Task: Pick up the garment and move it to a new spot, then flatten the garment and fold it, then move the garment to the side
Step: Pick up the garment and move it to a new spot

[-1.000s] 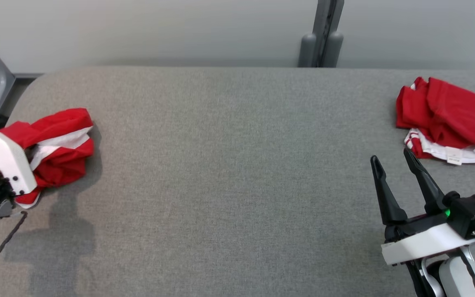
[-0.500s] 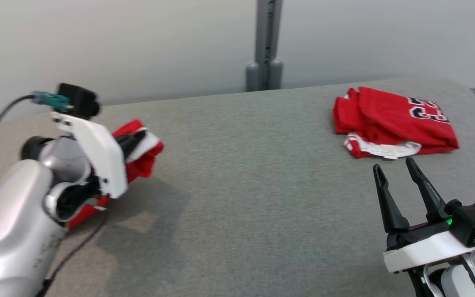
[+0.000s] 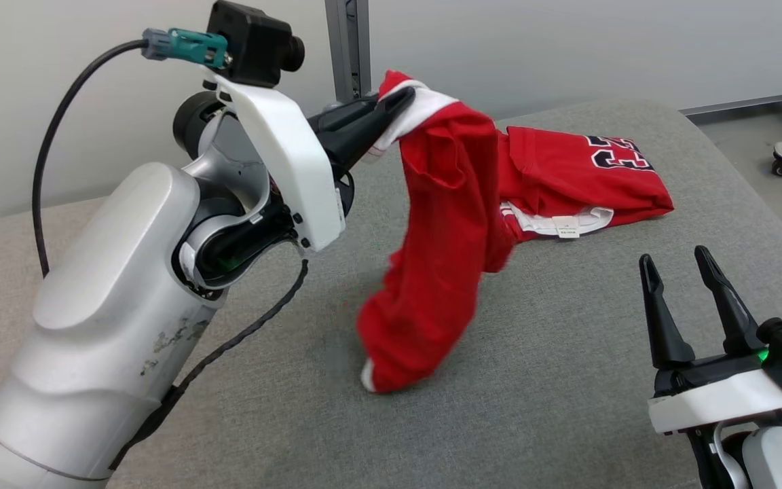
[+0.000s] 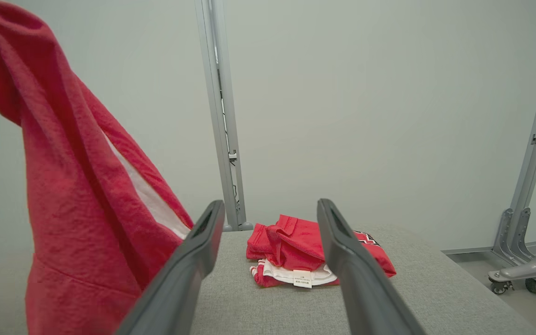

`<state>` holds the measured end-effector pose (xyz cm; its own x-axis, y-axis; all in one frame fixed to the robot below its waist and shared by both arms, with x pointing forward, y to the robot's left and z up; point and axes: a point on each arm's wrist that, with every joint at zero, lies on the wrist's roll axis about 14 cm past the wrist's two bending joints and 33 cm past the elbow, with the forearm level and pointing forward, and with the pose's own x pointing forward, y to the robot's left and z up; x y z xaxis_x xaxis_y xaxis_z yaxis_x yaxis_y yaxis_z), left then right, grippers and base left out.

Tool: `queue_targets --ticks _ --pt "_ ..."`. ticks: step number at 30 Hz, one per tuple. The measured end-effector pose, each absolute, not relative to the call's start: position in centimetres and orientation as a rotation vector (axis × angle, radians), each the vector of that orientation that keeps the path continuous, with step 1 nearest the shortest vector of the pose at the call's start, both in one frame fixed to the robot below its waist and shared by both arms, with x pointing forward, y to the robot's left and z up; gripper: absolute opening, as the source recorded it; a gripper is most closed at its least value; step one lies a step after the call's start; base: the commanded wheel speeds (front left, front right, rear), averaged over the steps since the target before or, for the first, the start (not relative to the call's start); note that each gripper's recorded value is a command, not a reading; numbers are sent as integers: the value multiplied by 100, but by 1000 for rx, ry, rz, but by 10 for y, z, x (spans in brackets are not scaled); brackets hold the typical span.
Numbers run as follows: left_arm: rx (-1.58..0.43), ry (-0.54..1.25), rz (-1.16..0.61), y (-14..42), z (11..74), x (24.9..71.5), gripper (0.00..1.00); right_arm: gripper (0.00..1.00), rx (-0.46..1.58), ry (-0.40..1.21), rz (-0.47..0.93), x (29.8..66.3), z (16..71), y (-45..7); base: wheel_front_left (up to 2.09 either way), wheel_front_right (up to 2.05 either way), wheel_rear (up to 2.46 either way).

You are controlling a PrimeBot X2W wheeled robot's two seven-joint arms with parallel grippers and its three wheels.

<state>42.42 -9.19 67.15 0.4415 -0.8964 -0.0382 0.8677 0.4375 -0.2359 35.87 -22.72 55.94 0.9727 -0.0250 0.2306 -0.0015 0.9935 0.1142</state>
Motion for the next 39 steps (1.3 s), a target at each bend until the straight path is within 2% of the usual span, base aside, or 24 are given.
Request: queue_targets --ticks 5,10,16,24,25,26,31,33,34,39 --pt "-218 214 -1056 -74 656 437 0 100 124 -230 -3 364 558 -222 0 0 0" --pt "-245 447 -913 -22 572 444 0 100 132 -213 27 371 552 -211 0 0 0" --pt "-231 748 -756 47 462 408 0 100 133 -203 37 376 549 -208 0 0 0" --pt "-188 877 -567 110 401 385 0 100 125 -199 54 379 548 -205 0 0 0" --pt "-208 863 -552 111 401 386 38 100 125 -200 57 379 549 -204 0 0 0" --pt "-227 850 -543 110 402 387 100 100 125 -202 59 379 549 -204 0 0 0" --pt "-269 718 -524 111 426 403 100 100 123 -200 70 379 549 -201 0 0 0" --pt "-259 602 -515 118 451 419 100 100 123 -199 73 378 548 -200 0 0 0" --pt "-261 484 -511 122 478 430 100 100 125 -197 76 375 548 -199 0 0 0" --pt "-277 176 -428 140 545 444 100 100 129 -196 87 367 547 -194 0 0 0"
